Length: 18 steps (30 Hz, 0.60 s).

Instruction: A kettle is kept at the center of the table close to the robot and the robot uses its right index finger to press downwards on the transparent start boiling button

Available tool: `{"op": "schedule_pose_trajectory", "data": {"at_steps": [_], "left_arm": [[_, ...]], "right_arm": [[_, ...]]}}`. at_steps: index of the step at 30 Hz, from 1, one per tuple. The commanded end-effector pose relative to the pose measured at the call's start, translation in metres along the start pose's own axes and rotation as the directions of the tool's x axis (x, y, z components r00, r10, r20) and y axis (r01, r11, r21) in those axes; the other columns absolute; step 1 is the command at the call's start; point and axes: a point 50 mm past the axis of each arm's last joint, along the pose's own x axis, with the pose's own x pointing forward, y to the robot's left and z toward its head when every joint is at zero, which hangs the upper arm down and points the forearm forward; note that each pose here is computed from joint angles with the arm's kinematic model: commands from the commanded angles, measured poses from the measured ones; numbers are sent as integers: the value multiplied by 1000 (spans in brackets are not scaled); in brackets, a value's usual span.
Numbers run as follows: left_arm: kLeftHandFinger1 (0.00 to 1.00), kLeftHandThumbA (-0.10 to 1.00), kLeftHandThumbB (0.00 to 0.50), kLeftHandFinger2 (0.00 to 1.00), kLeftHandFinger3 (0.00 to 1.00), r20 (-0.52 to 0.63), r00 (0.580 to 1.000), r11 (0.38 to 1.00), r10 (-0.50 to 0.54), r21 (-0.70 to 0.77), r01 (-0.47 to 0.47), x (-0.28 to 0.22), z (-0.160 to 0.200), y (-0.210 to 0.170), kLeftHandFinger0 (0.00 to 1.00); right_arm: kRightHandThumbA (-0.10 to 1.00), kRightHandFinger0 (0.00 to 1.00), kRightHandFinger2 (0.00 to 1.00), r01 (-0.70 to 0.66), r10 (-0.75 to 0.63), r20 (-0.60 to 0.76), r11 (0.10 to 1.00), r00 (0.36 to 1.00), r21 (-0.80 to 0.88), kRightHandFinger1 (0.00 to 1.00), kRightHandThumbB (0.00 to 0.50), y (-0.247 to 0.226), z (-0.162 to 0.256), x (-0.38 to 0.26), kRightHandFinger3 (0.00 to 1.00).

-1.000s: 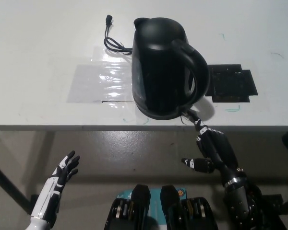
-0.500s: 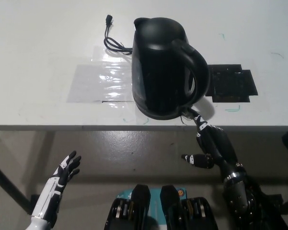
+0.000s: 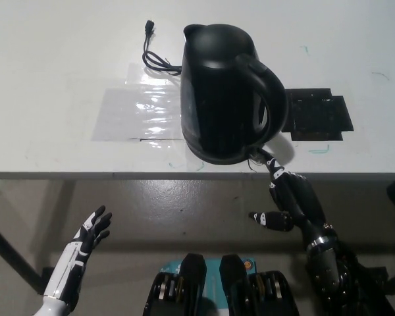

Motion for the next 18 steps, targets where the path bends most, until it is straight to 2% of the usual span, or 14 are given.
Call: {"op": "schedule_pose_trajectory", "data": {"at_steps": [1,4,16,18], "left_arm": [[1000,1000,319,1000,1000,85,996,999,-25,23,23,7,15,4,1000],[1000,1000,332,1000,1000,79,997,1000,-26,17,25,8,16,4,1000],[1000,1000,315,1000,1000,86,996,999,-30,22,28,8,17,5,1000],[1000,1000,299,1000,1000,94,995,999,-34,23,32,8,16,5,1000]], "right_arm": [[1000,0,0,33,-33,14,999,999,-19,0,225,-11,3,14,1000],[1000,0,0,15,-15,2,999,1000,-30,0,219,-7,-1,14,1000],[1000,0,13,-23,21,-37,999,999,-47,6,216,-2,-10,16,1000],[1000,0,0,-12,11,-25,999,1000,-46,0,218,-5,-6,15,1000]]}}
